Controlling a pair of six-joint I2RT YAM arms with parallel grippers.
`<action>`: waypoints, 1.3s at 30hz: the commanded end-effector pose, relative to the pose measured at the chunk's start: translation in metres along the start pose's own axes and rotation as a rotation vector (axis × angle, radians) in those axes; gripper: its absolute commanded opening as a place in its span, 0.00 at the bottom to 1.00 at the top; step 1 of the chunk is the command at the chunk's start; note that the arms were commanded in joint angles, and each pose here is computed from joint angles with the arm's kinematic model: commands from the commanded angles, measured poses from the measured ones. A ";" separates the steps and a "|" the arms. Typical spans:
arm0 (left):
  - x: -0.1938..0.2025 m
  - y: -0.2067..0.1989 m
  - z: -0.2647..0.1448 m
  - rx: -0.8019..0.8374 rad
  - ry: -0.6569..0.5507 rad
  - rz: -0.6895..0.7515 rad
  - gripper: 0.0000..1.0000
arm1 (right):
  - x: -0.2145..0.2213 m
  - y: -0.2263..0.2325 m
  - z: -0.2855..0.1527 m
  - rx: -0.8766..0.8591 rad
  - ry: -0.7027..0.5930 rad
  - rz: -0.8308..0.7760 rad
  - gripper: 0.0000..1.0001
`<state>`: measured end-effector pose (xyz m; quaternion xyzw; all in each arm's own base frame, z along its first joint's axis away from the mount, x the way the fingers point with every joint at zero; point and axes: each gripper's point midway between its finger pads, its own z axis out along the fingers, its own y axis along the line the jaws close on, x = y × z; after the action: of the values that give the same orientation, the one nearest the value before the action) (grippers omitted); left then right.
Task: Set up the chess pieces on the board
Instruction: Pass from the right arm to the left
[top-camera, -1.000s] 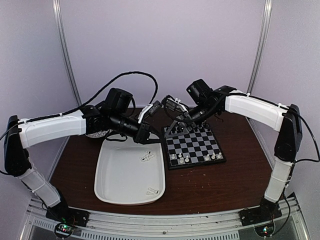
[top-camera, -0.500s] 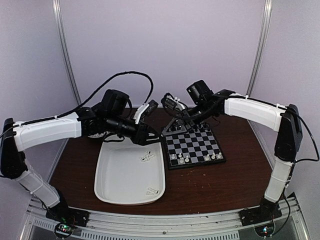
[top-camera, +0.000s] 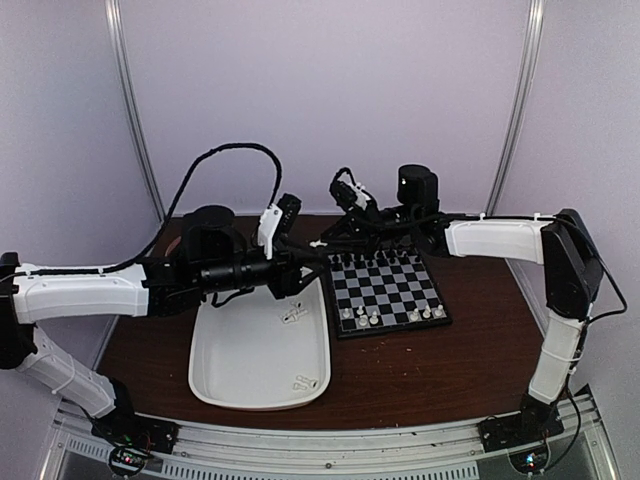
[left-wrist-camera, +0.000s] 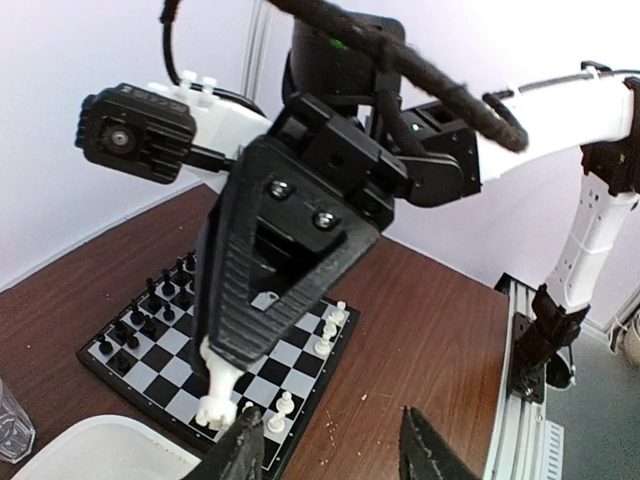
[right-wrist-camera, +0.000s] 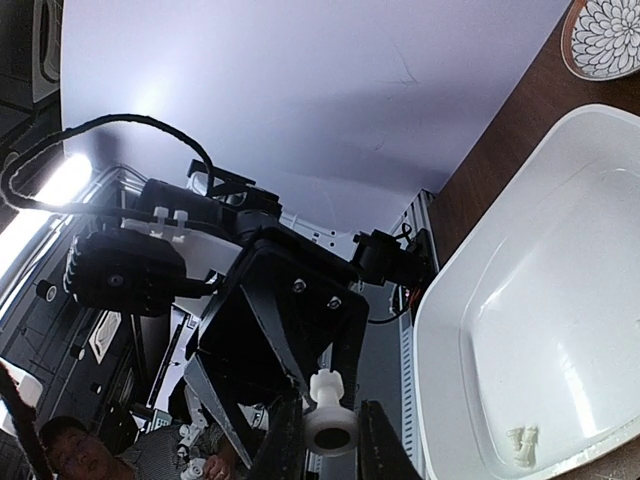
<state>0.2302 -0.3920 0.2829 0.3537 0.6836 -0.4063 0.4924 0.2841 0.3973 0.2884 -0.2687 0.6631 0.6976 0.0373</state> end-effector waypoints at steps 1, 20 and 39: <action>-0.030 0.017 -0.010 -0.091 -0.194 -0.064 0.47 | 0.001 0.023 0.000 -0.036 0.012 -0.059 0.00; -0.034 0.026 0.001 0.044 -0.187 -0.201 0.35 | 0.004 0.025 -0.001 -0.025 0.020 -0.080 0.02; -0.034 0.030 -0.004 0.044 -0.199 -0.219 0.30 | 0.005 0.019 0.000 -0.023 0.023 -0.071 0.03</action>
<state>0.2616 -0.3858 0.2843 0.2536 0.6843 -0.4932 0.4735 0.2812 0.3963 0.2910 -0.2787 0.6592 0.6971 0.0428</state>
